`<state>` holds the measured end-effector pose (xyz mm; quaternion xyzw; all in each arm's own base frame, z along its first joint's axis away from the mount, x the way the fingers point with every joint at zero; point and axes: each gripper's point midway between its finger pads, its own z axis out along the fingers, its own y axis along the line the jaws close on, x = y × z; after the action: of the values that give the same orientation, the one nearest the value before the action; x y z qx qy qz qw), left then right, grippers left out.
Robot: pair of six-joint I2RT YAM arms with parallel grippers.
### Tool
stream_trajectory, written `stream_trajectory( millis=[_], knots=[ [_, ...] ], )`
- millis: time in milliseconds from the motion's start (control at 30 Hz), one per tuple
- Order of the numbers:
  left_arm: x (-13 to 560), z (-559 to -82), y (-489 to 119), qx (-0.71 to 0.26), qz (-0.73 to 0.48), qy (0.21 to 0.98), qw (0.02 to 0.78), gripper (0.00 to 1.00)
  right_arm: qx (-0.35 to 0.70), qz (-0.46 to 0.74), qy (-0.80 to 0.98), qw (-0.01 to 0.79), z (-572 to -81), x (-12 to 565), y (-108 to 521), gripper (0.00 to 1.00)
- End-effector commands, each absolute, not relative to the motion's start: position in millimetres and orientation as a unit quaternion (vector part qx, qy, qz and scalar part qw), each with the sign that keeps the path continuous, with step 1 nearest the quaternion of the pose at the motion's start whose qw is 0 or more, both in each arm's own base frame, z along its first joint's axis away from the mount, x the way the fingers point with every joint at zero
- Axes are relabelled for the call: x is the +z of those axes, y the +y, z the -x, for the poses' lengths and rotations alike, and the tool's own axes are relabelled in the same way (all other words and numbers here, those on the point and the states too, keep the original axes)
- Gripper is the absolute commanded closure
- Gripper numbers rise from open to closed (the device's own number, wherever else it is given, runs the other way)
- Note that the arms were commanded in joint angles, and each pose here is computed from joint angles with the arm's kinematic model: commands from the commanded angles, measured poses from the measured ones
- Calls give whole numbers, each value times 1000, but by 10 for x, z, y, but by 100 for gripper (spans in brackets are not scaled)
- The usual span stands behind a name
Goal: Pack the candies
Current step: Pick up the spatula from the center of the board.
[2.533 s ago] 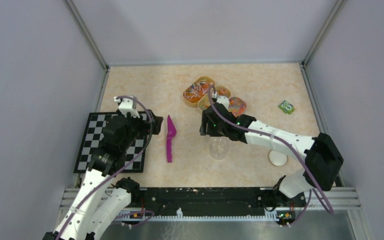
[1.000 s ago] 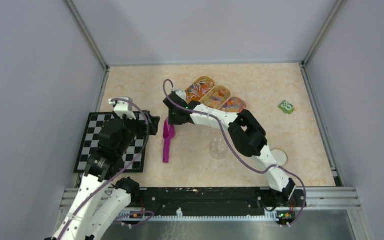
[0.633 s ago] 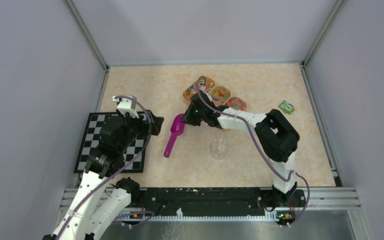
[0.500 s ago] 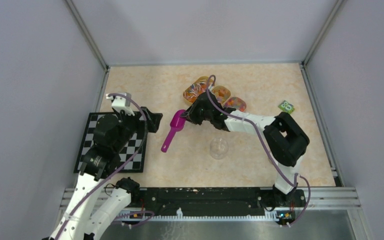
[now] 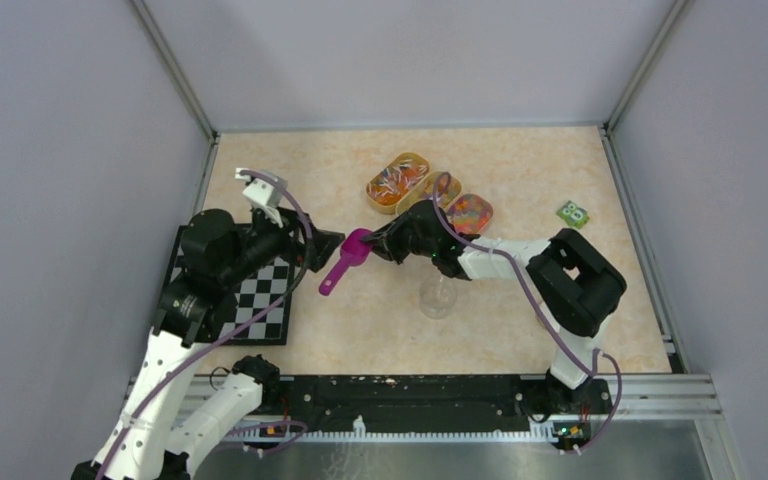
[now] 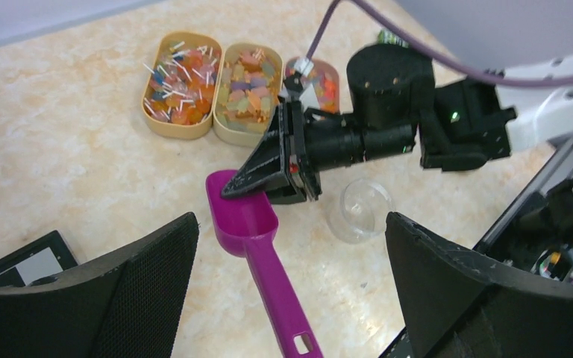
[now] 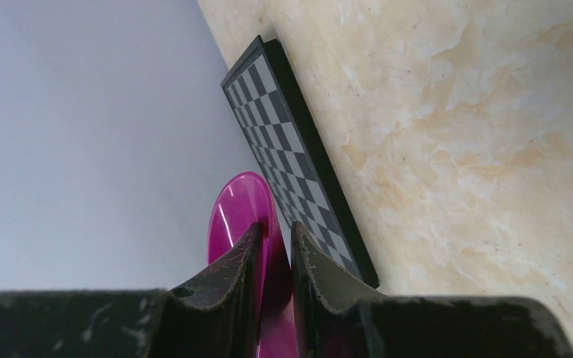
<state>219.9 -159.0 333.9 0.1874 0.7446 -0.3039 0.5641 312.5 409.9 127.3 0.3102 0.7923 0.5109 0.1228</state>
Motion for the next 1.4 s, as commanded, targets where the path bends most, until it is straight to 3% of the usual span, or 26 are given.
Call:
stream_trajectory(
  millis=[0,533,833,967,1133,1367],
  knots=[
    [3198,-2200,-1650,-272,-260,740,558,1,580,-319,740,122,-3187,1841,4071,84],
    [3058,-2373,-1889,-236,-346,752,509,5,584,-394,700,119,-3384,1998,3707,83],
    [2834,-2504,-2031,-200,-354,764,500,12,580,-418,689,118,-3434,2027,3656,84],
    [2847,-2564,-2009,-177,-358,751,526,19,568,-430,692,120,-3425,1992,3609,85],
    [2831,-2566,-2037,-175,-371,733,542,42,564,-433,693,120,-3418,1999,3594,85],
    [2726,-2528,-2062,-172,-389,728,538,28,560,-437,694,116,-3420,1960,3593,85]
  ],
)
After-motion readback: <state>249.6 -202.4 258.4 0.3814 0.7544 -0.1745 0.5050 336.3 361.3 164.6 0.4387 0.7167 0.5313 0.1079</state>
